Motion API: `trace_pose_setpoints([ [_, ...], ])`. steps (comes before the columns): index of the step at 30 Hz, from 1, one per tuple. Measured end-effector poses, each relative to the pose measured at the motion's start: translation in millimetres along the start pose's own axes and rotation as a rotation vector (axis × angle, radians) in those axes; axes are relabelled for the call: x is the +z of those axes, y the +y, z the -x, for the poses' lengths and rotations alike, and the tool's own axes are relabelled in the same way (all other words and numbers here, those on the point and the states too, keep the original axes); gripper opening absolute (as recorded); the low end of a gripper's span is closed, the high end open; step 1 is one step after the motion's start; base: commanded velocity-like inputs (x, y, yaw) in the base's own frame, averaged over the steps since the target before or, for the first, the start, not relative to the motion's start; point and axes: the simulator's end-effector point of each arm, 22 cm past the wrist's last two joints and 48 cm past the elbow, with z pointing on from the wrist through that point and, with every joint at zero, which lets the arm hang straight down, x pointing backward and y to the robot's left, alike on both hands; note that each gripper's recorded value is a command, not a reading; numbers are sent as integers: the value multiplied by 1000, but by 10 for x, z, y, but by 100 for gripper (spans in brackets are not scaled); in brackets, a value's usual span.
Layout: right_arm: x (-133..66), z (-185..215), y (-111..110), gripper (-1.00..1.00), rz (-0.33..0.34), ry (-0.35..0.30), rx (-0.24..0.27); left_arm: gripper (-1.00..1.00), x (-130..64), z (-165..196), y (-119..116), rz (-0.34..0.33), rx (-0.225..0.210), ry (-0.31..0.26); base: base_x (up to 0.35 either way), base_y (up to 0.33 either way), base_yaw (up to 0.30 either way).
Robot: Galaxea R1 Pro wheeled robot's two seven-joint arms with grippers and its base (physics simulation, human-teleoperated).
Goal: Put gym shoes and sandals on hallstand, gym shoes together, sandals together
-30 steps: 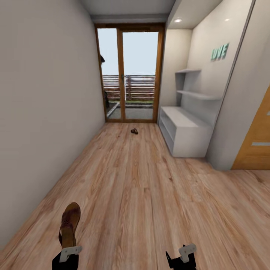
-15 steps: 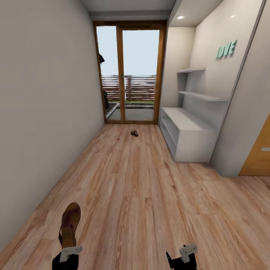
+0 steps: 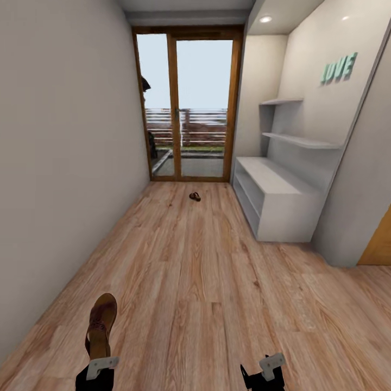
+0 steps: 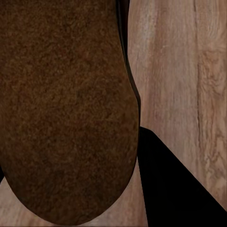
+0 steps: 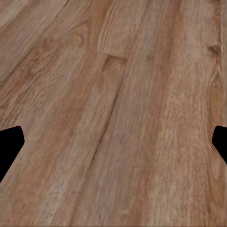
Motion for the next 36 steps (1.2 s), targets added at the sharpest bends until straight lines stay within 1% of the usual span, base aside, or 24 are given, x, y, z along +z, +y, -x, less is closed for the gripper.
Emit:
trace_pose_setpoints([
  [13,2,-69,9,100,2,14,2,-100,6,-64,3,1,2,13,308,-116,0],
  [36,2,-82,11,100,3,17,3,-100,9,-71,10,3,0,15,289,-152,0],
])
